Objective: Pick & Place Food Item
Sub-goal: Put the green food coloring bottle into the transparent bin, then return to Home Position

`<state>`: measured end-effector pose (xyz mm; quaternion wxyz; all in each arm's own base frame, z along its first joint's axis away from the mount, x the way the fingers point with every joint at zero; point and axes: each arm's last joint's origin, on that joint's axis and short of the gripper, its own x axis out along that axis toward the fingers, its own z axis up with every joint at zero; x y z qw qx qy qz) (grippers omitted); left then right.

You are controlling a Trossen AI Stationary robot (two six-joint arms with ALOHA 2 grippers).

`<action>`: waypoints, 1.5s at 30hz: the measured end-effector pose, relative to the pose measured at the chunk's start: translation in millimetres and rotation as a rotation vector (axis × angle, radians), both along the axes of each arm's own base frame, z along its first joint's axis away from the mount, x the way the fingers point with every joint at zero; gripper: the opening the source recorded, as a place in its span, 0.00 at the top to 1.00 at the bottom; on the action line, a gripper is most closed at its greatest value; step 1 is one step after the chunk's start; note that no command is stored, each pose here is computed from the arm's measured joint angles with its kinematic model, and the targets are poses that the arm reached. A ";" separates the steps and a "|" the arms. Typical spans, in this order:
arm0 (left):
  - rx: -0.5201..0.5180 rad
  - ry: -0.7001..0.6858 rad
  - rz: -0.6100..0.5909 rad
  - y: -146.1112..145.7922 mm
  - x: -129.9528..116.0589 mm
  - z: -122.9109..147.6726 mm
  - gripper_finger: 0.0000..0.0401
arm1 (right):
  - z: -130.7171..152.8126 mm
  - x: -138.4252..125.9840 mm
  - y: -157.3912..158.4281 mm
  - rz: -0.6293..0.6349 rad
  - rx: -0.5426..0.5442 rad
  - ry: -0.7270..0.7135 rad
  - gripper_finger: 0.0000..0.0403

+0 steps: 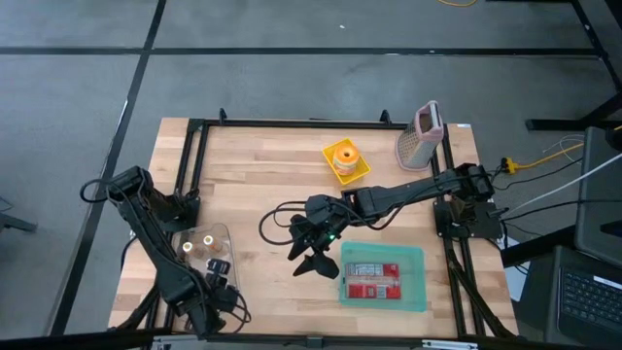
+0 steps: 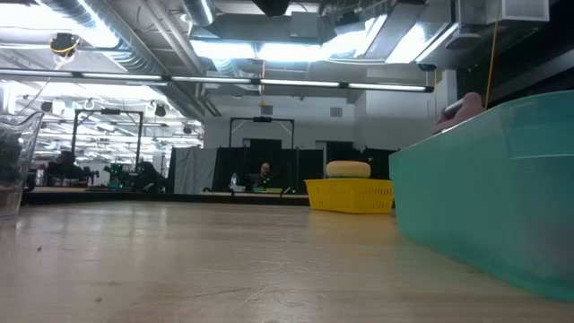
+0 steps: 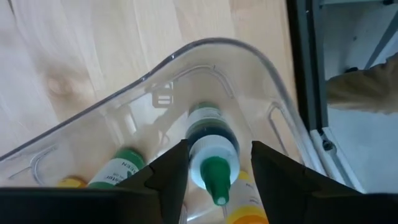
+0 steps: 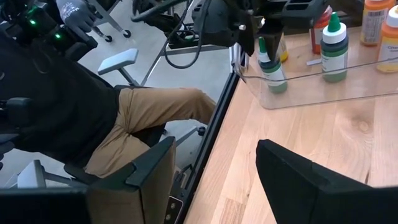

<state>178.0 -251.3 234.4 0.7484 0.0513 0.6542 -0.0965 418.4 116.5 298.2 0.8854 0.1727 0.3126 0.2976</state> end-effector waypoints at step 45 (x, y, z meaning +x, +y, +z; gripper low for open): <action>-0.557 -1.211 -0.862 40.6 -73.3 213.1 0.55 | 104.2 -75.8 46.5 0.139 0.244 -0.220 0.45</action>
